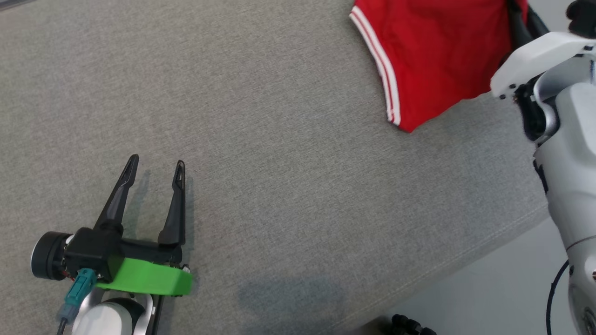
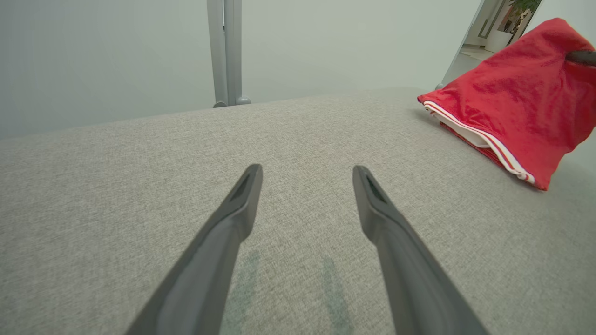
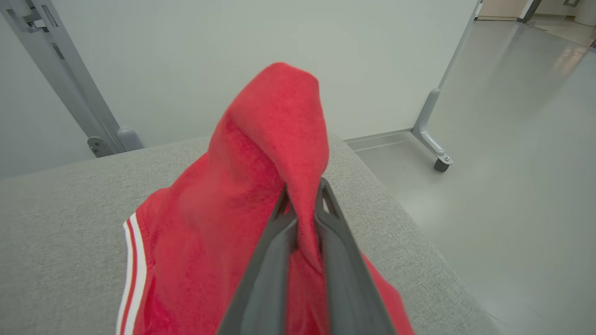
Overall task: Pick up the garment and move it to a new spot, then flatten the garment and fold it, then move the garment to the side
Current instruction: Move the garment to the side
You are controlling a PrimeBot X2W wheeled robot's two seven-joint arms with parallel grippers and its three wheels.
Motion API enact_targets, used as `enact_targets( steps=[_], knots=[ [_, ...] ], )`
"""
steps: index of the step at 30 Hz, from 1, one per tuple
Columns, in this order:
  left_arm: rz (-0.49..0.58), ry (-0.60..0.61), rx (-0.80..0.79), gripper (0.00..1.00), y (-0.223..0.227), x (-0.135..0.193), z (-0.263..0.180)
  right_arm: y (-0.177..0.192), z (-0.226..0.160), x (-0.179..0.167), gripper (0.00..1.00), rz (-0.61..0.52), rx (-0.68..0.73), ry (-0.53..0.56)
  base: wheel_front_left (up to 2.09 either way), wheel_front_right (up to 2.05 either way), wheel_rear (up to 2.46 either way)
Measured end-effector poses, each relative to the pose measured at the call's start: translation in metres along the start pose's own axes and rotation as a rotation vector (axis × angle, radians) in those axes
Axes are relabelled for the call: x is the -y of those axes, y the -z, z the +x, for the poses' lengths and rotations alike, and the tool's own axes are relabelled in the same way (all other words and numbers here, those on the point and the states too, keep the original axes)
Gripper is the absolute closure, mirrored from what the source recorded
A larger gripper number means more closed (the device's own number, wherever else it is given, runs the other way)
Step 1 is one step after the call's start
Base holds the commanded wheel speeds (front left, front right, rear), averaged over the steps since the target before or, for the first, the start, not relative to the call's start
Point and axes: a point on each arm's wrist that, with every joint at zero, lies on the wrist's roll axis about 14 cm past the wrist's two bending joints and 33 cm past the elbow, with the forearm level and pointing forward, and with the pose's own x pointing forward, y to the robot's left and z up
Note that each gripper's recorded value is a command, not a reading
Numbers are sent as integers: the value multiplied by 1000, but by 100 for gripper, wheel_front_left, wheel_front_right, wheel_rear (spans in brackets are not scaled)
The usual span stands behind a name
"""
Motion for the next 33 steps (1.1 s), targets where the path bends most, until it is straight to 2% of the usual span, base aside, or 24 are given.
enact_targets(
  steps=[5, 10, 11, 12, 17, 21, 28, 33],
  knots=[
    [4, -10, 5, 0, -3, -7, -1, 8, 17, 22, 100, -53, -27, 54, 0, 0, 0],
    [8, -42, -14, 0, 4, -20, -4, 18, 35, 30, 100, -114, -35, 76, 0, 0, 0],
    [7, -49, -18, 0, 6, -23, -5, 19, 38, 31, 60, -125, -33, 81, 0, 0, 0],
    [7, -58, -21, 0, 7, -25, -6, 19, 41, 32, 0, -139, -28, 85, 0, 0, 0],
    [8, -95, -38, 0, 13, -36, -12, 20, 54, 17, 0, -180, 2, 57, 0, 0, 0],
    [2, -105, -25, 0, 10, -37, -14, 10, 57, -15, 0, -177, 62, -7, 0, 0, 0],
    [13, -122, 35, 0, -8, -39, -16, -2, 37, -61, 0, -148, 131, -123, 0, 0, 0],
    [45, -194, 92, 0, -28, -56, -24, -13, 13, -91, 0, -125, 182, -223, 0, 0, 0]
  ],
)
